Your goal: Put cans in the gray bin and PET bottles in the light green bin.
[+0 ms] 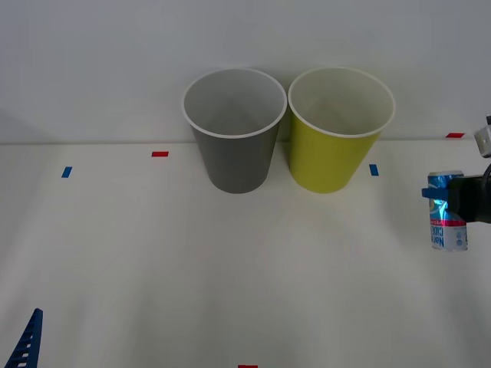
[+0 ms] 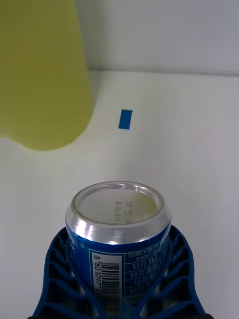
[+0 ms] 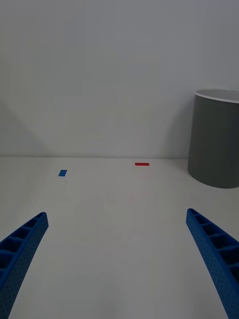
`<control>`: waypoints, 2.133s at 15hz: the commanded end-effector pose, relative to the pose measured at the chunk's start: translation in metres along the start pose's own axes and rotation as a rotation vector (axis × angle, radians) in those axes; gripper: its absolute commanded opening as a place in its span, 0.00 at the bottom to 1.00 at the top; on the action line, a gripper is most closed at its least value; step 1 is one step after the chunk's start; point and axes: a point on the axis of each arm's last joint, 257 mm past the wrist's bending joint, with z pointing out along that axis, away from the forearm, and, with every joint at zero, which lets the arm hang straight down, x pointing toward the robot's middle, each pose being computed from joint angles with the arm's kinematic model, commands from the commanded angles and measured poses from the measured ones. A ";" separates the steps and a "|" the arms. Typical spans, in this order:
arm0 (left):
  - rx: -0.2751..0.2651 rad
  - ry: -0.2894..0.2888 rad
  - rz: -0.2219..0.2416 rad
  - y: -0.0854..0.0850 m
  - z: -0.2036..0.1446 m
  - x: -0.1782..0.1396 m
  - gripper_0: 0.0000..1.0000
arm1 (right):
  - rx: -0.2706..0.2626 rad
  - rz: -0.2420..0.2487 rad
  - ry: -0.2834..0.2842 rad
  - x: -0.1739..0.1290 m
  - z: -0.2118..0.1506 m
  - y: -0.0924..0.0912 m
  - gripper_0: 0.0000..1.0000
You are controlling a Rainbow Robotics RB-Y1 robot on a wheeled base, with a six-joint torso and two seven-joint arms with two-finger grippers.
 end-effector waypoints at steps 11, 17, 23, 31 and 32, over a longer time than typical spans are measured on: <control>0.000 0.000 0.000 0.000 0.000 0.000 0.95 | 0.105 0.106 -0.455 -0.112 -0.091 0.042 0.00; 0.000 0.000 0.000 0.000 0.000 0.000 0.95 | 0.124 0.129 -0.557 -0.140 -0.109 0.042 0.00; 0.000 0.000 0.000 0.000 0.000 0.000 0.95 | -0.001 0.119 -0.687 -0.191 -0.140 0.076 0.00; 0.000 0.000 0.000 0.000 0.000 0.000 0.95 | -0.204 -0.015 -0.698 -0.254 -0.145 0.135 0.00; 0.000 0.000 0.000 0.000 0.000 0.000 0.95 | -0.228 -0.012 -0.706 -0.263 -0.138 0.143 0.00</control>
